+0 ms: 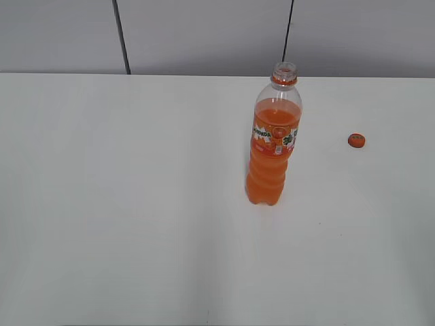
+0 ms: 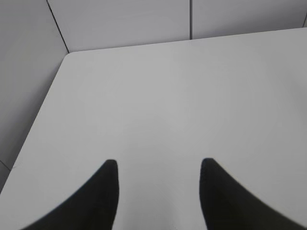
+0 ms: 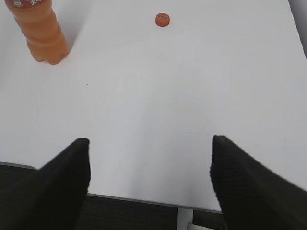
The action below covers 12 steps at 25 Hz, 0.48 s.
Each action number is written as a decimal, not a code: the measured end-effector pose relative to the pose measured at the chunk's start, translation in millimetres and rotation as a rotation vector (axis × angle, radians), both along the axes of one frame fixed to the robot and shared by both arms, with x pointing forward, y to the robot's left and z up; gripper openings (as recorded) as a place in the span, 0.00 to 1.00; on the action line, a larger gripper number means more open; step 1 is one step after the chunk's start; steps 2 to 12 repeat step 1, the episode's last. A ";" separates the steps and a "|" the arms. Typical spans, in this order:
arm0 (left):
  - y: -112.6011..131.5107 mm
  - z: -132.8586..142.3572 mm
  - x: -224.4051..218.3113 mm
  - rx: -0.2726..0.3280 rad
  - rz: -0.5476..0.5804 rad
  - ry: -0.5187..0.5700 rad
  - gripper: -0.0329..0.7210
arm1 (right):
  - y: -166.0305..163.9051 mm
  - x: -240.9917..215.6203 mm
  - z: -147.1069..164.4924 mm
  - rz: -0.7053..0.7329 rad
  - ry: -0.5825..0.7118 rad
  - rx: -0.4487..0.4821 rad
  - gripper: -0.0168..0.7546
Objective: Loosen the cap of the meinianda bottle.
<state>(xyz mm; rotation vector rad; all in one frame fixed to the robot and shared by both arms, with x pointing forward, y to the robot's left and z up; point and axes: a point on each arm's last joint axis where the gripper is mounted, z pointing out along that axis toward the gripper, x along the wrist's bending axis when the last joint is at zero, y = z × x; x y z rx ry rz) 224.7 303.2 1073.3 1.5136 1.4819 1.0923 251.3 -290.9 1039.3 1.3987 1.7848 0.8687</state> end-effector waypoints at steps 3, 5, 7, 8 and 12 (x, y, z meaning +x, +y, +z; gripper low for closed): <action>0.0 0.0 0.0 0.000 0.000 0.000 0.51 | 0.0 0.0 0.0 0.000 0.000 0.000 0.78; 0.0 0.0 0.0 0.000 0.000 0.000 0.51 | 0.0 0.0 0.0 0.000 0.000 0.000 0.78; 0.0 0.0 0.0 0.000 0.000 0.000 0.51 | 0.0 0.0 0.0 0.000 0.000 0.000 0.78; 0.0 0.0 0.0 0.000 0.000 0.000 0.51 | 0.0 0.0 0.0 0.000 0.000 0.000 0.78; 0.0 0.0 0.0 0.000 0.000 0.000 0.51 | 0.0 0.0 0.0 0.000 0.000 0.000 0.78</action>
